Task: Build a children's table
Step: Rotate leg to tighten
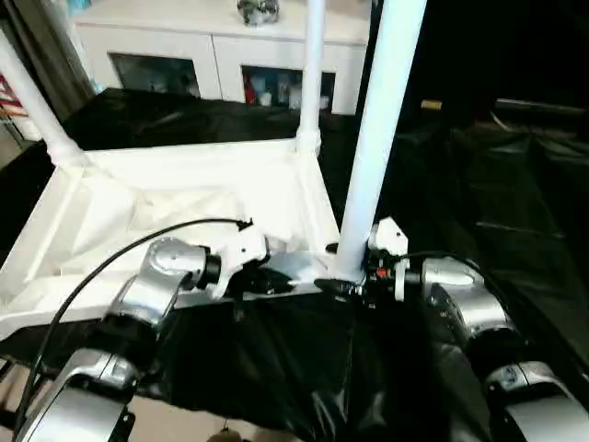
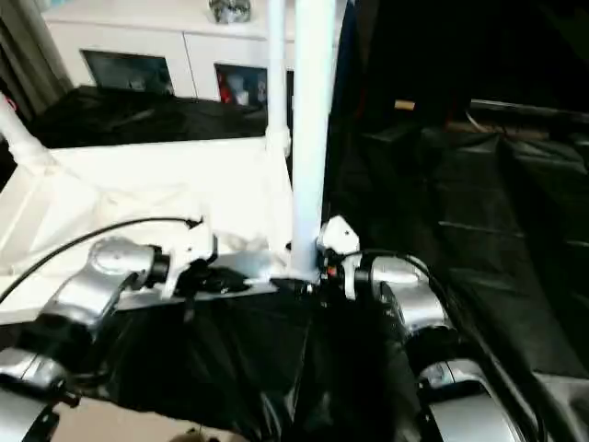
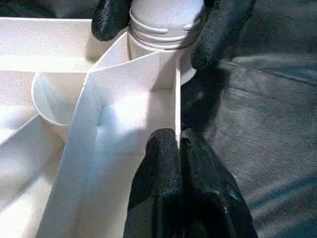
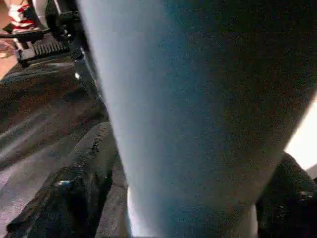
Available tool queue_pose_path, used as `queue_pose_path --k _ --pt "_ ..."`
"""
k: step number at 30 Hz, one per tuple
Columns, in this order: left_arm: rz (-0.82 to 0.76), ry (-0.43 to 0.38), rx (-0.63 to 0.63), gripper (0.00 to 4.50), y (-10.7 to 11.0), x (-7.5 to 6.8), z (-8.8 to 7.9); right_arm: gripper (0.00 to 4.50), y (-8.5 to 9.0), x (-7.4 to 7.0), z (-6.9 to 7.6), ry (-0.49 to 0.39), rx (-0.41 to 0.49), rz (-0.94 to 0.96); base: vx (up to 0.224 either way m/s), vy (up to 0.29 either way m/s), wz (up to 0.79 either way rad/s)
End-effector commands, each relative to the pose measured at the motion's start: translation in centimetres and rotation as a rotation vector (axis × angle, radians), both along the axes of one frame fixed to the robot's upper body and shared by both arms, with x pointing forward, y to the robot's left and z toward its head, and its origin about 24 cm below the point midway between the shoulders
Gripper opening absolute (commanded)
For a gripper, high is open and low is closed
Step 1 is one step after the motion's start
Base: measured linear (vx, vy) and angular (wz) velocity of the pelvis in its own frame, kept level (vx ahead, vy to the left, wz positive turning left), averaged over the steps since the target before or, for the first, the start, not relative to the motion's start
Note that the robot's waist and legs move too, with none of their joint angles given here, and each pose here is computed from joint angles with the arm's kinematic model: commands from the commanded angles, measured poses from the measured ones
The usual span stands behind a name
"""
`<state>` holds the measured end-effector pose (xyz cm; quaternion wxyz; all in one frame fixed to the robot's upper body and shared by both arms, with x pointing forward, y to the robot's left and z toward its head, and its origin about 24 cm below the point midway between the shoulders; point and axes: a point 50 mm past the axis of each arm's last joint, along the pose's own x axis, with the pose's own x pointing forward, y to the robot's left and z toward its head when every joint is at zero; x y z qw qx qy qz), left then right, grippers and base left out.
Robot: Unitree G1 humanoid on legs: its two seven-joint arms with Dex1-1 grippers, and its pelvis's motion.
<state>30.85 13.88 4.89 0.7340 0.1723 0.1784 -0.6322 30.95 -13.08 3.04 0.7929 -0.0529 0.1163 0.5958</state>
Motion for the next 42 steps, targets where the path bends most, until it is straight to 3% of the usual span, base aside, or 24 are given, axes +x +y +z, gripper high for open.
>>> queue_pose_path --k 1,10,18,23,27,28,29,33,34,38,42 --pt "-0.03 -0.036 -0.058 0.0 -1.0 0.0 1.0 3.34 1.2 -0.9 -0.8 0.04 -0.015 0.086 0.0 0.0 0.0" --pt "0.018 -0.037 -0.084 0.0 -1.6 -0.1 0.7 2.74 1.2 -0.9 -1.3 0.056 -0.017 0.012 0.0 0.0 0.0" --pt "0.282 -0.117 -0.068 0.0 -3.3 2.4 0.4 2.68 2.4 1.4 -2.3 0.058 -0.029 -0.428 0.0 0.0 0.0" --pt "0.498 -0.207 -0.066 0.0 -5.8 4.6 1.1 2.68 5.6 2.5 -2.6 0.081 -0.05 -0.669 0.0 0.0 0.0" --pt "0.46 -0.184 -0.108 0.0 -7.2 4.2 1.2 2.68 7.5 2.2 -2.2 0.032 -0.04 -0.595 0.0 0.0 0.0" --pt "0.46 -0.184 -0.108 0.0 -7.2 4.2 1.2 2.68 7.5 2.2 -2.2 0.032 -0.04 -0.595 0.0 0.0 0.0" --pt "0.41 -0.179 -0.12 0.0 -7.5 3.8 1.2 3.23 7.4 2.2 -2.0 0.023 -0.017 -0.576 0.0 0.0 0.0" --pt "0.333 -0.164 -0.143 0.0 -7.4 3.2 1.1 3.44 6.7 2.3 -1.7 0.045 0.027 -0.566 0.0 0.0 0.0" --pt "0.313 -0.159 -0.147 0.0 -7.3 3.1 1.1 3.75 6.4 2.4 -1.7 0.046 0.033 -0.56 0.0 0.0 0.0" --pt "0.201 -0.136 -0.147 0.0 -6.4 2.2 0.9 4.04 4.7 2.1 -1.5 0.007 0.005 -0.457 0.0 0.0 0.0" --pt "0.119 -0.11 -0.129 0.0 -5.1 1.6 0.8 4.04 3.0 1.2 -1.4 -0.008 -0.011 -0.3 0.0 0.0 0.0"
